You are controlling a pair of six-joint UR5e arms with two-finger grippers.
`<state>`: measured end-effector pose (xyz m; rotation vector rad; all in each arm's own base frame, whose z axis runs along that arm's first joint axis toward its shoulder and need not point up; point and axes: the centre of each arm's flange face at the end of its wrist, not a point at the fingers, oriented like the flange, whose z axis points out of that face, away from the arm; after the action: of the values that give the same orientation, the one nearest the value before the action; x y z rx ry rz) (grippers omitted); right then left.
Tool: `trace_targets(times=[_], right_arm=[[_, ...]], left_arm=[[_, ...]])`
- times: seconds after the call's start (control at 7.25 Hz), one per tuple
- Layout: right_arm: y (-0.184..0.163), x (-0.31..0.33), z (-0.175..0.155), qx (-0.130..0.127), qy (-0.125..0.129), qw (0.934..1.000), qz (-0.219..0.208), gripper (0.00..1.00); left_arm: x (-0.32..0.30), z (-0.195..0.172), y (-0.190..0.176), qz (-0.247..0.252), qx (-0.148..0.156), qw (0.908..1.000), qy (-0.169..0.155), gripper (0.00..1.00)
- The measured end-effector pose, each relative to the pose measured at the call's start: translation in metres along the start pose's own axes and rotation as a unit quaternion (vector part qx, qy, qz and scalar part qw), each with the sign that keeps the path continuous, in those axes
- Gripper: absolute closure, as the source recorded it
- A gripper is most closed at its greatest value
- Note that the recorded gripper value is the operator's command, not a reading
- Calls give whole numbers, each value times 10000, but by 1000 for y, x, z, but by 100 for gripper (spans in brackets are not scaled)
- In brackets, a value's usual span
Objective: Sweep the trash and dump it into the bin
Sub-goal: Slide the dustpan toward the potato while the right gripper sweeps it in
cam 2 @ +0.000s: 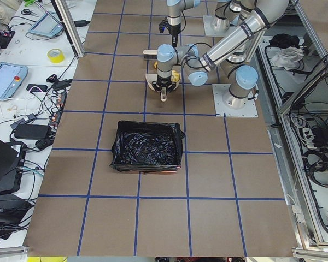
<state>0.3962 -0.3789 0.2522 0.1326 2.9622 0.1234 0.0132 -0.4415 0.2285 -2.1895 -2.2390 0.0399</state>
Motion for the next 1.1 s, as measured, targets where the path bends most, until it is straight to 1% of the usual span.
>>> trace_targets(times=[0.28, 0.41, 0.69, 0.83, 0.97, 1.1], right_arm=[[-1, -29, 10, -7, -41, 9999, 137, 100], [-3, -44, 13, -29, -108, 9997, 216, 100], [-5, -75, 8, -106, -396, 9979, 498, 100], [0, -93, 8, -183, -555, 9962, 647, 100], [5, -111, 6, -239, -719, 9944, 739, 100], [7, -123, 4, -237, -810, 9936, 746, 100]], left_arm=[[-1, 1, 0, -7, -4, 10000, 3, 93], [-1, 1, 0, -4, -6, 10000, 3, 93], [-1, 1, 0, -2, -2, 10000, 2, 93], [-1, 1, 0, -1, 0, 10000, -1, 93], [-2, 1, 0, -1, 3, 10000, -4, 93], [-2, 1, 0, -1, 6, 10000, -8, 94]])
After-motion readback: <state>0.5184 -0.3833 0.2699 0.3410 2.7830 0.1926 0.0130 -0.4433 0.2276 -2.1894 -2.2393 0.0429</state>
